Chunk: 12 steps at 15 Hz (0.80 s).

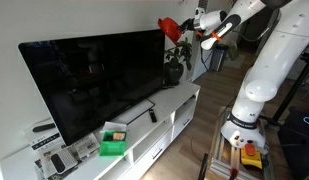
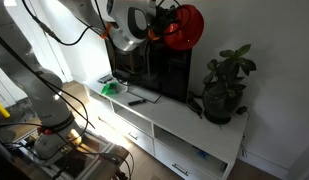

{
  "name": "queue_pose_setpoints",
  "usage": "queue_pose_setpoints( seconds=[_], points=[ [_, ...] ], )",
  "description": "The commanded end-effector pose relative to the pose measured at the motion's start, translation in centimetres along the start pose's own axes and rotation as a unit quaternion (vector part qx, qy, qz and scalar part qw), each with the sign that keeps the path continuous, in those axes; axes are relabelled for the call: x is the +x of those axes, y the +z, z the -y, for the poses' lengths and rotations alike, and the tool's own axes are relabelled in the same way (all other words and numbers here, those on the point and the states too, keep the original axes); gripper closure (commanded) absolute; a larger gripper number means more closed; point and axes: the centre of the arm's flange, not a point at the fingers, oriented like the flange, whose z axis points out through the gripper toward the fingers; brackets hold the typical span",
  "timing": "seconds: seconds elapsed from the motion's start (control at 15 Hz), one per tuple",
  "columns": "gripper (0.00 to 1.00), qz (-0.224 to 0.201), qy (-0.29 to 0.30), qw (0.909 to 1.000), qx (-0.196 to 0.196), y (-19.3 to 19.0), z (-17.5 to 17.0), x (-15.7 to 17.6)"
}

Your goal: Hang the red hat on the right corner of the TV

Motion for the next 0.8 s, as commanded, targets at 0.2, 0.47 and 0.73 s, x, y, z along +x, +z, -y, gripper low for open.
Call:
queue_pose_setpoints(
  seconds=[0.2, 0.47, 0.73],
  points=[
    [0.99, -0.018, 0.034, 0.9988, 0.031, 3.5, -3.6, 0.0],
    [0.99, -0.008, 0.045, 0.998, 0.045, 5.0, -3.9, 0.3],
    [0.99, 0.004, 0.057, 0.997, 0.053, 6.3, -4.9, -0.1]
  ],
)
